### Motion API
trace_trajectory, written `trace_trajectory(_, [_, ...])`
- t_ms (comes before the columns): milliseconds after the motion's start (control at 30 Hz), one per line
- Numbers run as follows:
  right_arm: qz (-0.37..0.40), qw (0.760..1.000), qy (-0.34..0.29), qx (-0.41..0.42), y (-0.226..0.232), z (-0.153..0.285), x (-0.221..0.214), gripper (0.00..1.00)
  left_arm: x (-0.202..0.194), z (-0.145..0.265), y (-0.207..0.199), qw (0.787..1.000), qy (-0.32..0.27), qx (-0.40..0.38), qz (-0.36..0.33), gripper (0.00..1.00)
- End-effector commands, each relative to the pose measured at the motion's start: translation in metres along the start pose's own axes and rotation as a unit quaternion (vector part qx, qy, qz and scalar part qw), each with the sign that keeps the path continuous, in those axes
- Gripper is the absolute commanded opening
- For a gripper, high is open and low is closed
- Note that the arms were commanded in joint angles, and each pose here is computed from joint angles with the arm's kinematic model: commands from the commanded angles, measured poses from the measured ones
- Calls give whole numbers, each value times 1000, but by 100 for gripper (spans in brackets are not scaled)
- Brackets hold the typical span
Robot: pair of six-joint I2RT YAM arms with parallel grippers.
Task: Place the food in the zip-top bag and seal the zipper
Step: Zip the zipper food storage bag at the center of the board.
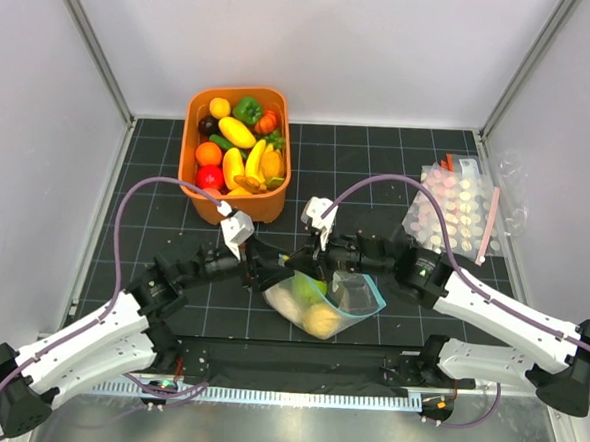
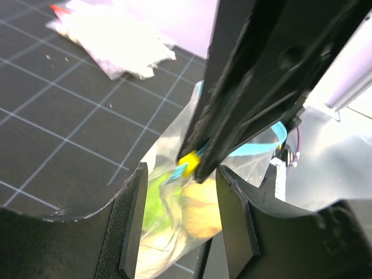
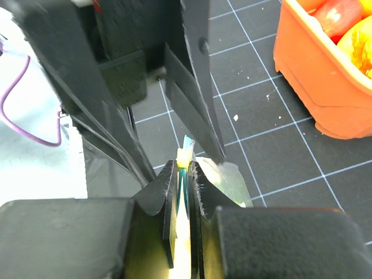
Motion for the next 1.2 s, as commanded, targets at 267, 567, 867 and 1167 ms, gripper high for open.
trace_trajectory(267, [20,997,-67,15,11,18,23,1,5,-9,-3,1000,5,-31,5,56])
trace_trajectory(567, [18,998,-59,8,9,14,21,13,6,-3,-6,999,-20,-35,-8,2])
trace_trajectory(867, [13,996,-82,-14,5,15,26,57,4,-7,-7,999,-8,-50,1,0])
trace_trajectory(1167, [11,997,-78,-17,4,15,25,14,3,-9,-9,998,1,-62,3,0])
Point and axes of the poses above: each gripper's point midway between its finger pads, its own z axis back along the fingers, its own y axis along the line the jaws close on, x = y × z, the point moved 7 cm from there along z, back along the fingers, and after that the axes turned 5 degrees about -z, right-handed, at the moved point
